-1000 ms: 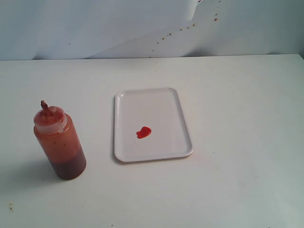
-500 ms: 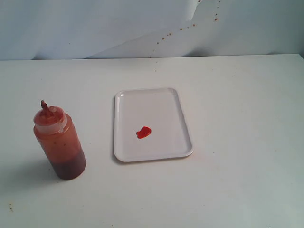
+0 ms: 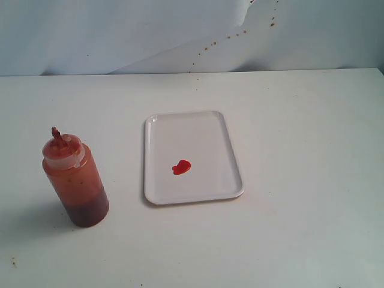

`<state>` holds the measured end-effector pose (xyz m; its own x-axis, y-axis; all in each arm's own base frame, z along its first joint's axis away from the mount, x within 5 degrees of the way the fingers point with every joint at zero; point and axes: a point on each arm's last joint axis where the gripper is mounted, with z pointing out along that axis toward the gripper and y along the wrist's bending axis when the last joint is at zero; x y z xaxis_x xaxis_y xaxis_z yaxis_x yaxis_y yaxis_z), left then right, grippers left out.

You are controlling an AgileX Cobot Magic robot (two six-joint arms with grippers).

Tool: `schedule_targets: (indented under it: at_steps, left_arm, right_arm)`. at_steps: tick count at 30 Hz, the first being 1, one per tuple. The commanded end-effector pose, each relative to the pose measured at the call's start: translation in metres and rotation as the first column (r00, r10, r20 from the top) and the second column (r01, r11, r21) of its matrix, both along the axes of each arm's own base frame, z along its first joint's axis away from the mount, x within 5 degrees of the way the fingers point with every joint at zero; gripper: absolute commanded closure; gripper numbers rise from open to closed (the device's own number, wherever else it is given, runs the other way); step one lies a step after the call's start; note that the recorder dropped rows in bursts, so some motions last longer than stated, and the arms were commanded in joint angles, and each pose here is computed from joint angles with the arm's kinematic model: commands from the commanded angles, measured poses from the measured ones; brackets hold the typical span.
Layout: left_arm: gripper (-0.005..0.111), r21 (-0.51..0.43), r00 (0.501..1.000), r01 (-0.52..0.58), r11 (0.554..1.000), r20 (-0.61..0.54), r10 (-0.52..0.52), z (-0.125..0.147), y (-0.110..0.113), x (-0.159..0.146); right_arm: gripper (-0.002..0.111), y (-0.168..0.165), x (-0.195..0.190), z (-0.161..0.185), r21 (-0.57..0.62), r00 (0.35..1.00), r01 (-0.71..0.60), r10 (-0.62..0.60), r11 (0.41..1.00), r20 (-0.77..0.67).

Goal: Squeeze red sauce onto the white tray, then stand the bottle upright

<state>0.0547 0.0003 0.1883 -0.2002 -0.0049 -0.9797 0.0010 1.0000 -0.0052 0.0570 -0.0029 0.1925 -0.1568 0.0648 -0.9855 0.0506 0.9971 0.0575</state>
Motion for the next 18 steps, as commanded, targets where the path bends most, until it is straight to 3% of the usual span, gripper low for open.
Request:
schedule_targets:
  at_steps: [1,18]
  left_arm:
    - [0.107,-0.001,1.000,0.005,1.000,0.003,-0.005,-0.0010,-0.0003,0.0000]
    - [0.107,-0.001,1.000,0.005,1.000,0.003,-0.005,-0.0010,-0.0003,0.0000]
  right_arm:
    - [0.108,0.0002,-0.0015,-0.0073,0.029,0.998,0.007,-0.005,1.000,-0.067]
    - [0.108,0.0001,-0.0023,-0.0104,0.016,0.995,0.006,-0.004,1.000,-0.103]
